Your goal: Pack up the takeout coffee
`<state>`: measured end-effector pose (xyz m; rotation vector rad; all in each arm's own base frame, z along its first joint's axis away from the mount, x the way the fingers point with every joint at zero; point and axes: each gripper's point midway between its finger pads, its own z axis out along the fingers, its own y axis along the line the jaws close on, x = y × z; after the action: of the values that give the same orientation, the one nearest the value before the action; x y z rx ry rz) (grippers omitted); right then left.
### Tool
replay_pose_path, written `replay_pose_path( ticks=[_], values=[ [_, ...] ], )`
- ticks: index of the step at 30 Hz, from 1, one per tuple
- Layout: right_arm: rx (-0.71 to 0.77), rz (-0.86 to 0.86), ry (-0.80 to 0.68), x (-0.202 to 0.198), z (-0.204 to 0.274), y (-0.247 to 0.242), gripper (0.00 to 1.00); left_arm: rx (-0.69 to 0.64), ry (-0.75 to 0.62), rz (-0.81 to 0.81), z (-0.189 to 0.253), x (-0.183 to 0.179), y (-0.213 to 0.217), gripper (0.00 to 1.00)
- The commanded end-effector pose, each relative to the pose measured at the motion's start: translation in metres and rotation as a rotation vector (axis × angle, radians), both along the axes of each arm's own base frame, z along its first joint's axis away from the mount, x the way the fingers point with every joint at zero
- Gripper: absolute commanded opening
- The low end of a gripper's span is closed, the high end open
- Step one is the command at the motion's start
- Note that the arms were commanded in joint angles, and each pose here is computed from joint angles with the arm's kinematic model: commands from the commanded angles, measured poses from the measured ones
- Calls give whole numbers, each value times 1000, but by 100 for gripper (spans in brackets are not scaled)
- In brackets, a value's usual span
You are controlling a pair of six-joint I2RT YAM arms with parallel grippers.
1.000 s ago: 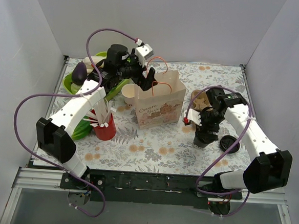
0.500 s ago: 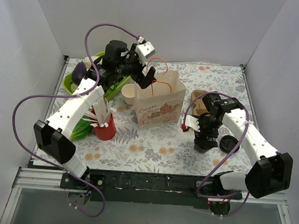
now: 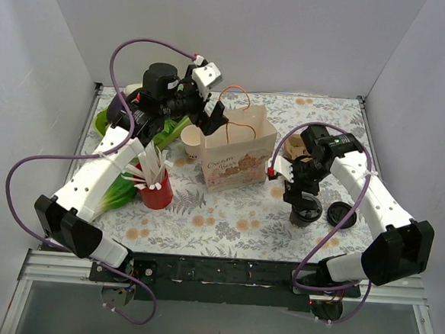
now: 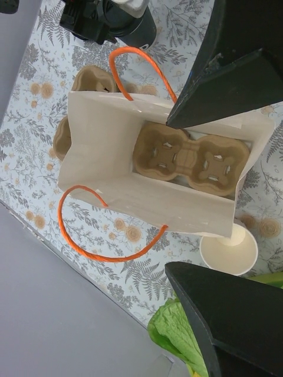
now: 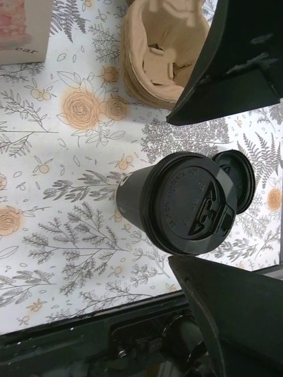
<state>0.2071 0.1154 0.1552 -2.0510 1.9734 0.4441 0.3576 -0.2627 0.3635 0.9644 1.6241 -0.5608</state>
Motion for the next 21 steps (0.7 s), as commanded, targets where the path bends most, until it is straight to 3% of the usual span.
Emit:
replay_pose_path(
  ticks=[1,6,8,12,15,21],
  values=[
    [74,-40,41,-6,11,14,98,-35,15,-27,11,-14,-5,98],
    [74,-110,37,-10,17,10,98,-38,61,-62,6,-13,-17,98],
    [41,-206,-47,11,13,4,98,-32,60,-65,6,-12,-19,98],
    [23,-491,-48,27,18,-4,98,-23,68,-64,3,-7,-23,98],
    [50,-514,-78,23,24,-6,98,-16,71,-62,0,-3,-24,98],
    [-93,-542,-51,7,0,-32,98,-8,75,-49,-5,0,-24,98]
  ],
)
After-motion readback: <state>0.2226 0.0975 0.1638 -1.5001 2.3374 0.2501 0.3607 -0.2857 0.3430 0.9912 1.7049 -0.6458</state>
